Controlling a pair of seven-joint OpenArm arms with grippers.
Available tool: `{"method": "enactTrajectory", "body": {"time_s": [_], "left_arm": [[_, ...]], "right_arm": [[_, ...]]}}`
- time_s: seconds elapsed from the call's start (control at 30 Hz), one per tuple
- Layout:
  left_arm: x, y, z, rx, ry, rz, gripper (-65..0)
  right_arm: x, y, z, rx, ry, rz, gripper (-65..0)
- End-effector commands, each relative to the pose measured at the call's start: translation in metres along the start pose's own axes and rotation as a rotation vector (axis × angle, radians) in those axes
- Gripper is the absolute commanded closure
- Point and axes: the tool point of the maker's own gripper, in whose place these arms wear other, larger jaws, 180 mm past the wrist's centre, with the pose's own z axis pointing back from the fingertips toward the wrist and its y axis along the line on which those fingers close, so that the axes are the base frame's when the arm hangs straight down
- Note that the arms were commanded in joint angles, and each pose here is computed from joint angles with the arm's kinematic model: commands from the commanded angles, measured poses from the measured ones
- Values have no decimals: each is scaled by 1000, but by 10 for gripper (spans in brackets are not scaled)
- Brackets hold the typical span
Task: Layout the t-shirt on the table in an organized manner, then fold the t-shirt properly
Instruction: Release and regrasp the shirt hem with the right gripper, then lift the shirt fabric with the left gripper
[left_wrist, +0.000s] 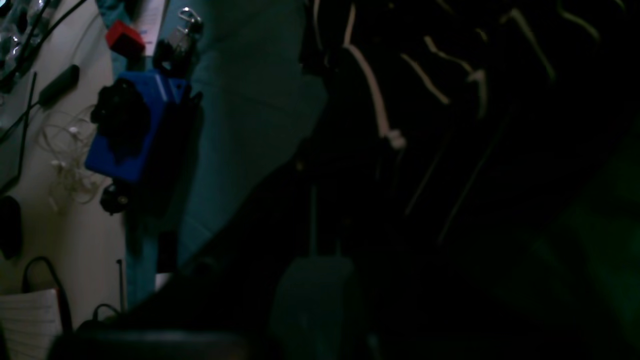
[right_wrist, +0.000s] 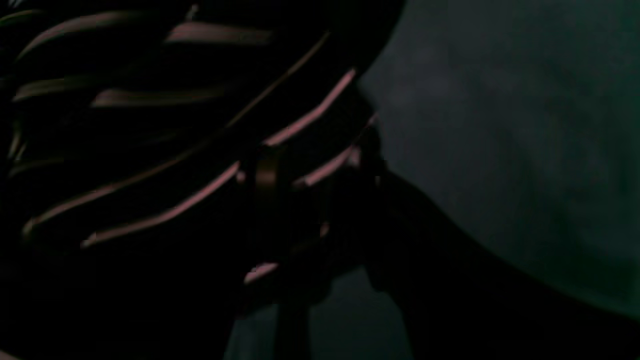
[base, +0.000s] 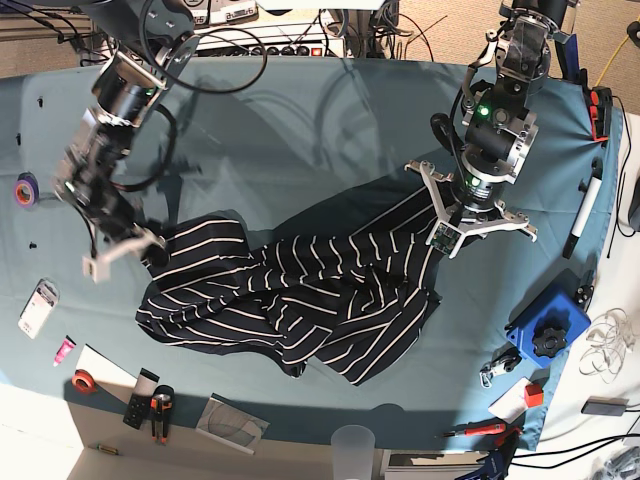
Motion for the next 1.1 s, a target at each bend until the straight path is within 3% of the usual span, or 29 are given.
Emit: {"method": "enactTrajectory", "body": {"time_s": [0.0,0.23,0.43,0.53,0.6,0.73,0.9,1.07], "left_arm": [[13,8,2,24,-48,-3,0],[13,8,2,24,-47,-3,0],[13,8,2,24,-48,-3,0],[12,8,2,24,-45,-3,0],[13,8,2,24,-46,-3,0],[14,11,2,38,-51,-15,-158],[17,25,4,124,-64,-95,-160],[17,27,4,131,-62,-101,-160]], "right_arm": [[19,3,1,-9,-30,37,-211],[-1,11,-13,-82,86,112,-211],[-11,2,-12,-140,139,115,-207],[-17,2,-11,-142,169,113,-32],[-14,2,-11,-140,159,115,0],[13,19,-6,-77,63,194,0],[101,61,25,36,-197,245,0],[181,77,60,33,-371,295,0]]}}
